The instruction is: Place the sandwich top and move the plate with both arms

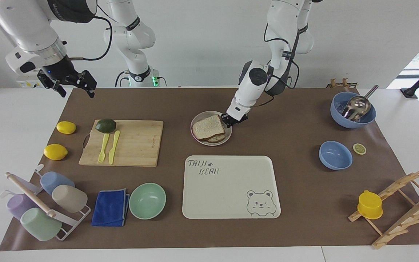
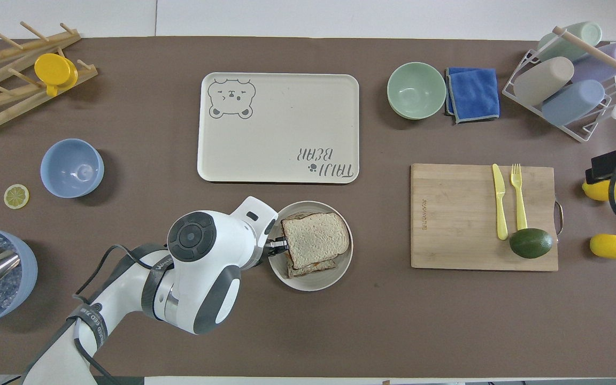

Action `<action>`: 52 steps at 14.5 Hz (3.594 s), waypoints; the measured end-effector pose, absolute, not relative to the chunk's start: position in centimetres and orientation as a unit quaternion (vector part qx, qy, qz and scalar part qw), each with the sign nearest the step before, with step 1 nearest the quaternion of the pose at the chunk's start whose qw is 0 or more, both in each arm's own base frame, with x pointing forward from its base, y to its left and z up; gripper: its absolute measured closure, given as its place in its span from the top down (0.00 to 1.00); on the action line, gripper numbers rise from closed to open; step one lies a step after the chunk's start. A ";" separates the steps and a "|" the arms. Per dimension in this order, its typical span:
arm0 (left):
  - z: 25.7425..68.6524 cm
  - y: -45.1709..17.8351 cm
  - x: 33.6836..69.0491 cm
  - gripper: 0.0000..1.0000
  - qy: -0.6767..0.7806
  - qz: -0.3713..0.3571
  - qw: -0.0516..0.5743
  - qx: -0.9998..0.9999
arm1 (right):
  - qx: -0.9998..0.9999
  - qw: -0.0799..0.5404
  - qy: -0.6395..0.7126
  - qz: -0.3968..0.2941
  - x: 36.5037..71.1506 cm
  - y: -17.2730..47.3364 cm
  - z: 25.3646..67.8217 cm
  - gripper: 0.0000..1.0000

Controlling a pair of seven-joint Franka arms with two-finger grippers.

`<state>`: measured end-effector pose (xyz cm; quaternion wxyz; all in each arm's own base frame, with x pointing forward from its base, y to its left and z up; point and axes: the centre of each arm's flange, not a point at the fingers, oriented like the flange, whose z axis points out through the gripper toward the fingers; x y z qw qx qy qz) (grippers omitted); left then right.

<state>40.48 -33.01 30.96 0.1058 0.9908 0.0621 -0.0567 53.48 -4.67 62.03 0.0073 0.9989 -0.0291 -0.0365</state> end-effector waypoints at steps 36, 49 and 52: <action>32.6 -24.5 67.1 0.34 0.078 -0.012 0.210 0.974 | 0.999 0.008 -0.022 -0.035 53.6 -3.9 62.1 1.00; 52.0 -12.1 64.3 1.00 0.052 0.010 0.131 0.990 | 0.999 0.009 -0.021 -0.036 53.6 -3.8 62.1 1.00; 57.3 -9.6 61.3 1.00 0.040 0.018 0.072 0.996 | 0.999 0.010 -0.019 -0.037 53.6 -3.6 62.1 1.00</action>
